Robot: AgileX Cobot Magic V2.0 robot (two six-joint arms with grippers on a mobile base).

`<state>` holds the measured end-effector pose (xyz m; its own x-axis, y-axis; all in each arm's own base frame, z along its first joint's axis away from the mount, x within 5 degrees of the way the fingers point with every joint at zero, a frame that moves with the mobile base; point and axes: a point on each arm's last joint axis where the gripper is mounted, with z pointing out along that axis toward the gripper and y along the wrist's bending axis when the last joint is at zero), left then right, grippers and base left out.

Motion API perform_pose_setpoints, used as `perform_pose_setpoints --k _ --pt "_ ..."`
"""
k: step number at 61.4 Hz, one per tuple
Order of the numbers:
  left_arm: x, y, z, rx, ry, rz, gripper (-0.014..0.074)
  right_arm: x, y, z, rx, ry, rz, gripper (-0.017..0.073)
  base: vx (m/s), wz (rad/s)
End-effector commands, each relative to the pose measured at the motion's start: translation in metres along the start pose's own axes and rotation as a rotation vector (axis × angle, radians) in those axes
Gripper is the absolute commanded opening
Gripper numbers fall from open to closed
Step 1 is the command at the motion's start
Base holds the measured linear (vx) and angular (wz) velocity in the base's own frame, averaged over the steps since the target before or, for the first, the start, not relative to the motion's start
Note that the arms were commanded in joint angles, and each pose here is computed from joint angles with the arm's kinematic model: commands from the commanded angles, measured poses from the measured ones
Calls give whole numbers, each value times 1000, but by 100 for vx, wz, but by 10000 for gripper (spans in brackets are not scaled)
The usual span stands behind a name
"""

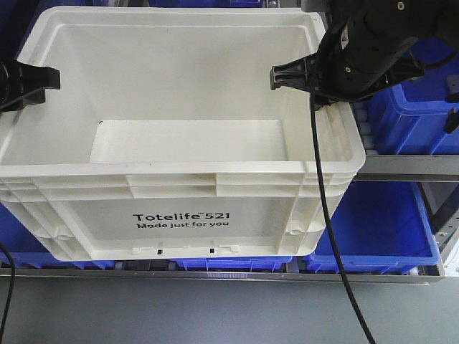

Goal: Move bin from left to right shelf
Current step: 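Keep gripping the tote rims while the base drives up to the blue-bin rack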

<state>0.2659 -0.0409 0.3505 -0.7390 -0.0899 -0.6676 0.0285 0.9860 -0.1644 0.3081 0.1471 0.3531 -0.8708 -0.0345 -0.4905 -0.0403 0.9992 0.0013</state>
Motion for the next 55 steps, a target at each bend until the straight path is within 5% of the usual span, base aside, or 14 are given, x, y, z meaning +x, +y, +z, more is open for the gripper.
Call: perform_pose_setpoints --k 1,55 --pt "-21 -6 -27 33 -206 30 92 -15 -14 -30 42 -174 -28 10 10 -1" --pt "-21 -6 -27 33 -206 30 92 -15 -14 -30 42 -174 -28 10 11 -2"
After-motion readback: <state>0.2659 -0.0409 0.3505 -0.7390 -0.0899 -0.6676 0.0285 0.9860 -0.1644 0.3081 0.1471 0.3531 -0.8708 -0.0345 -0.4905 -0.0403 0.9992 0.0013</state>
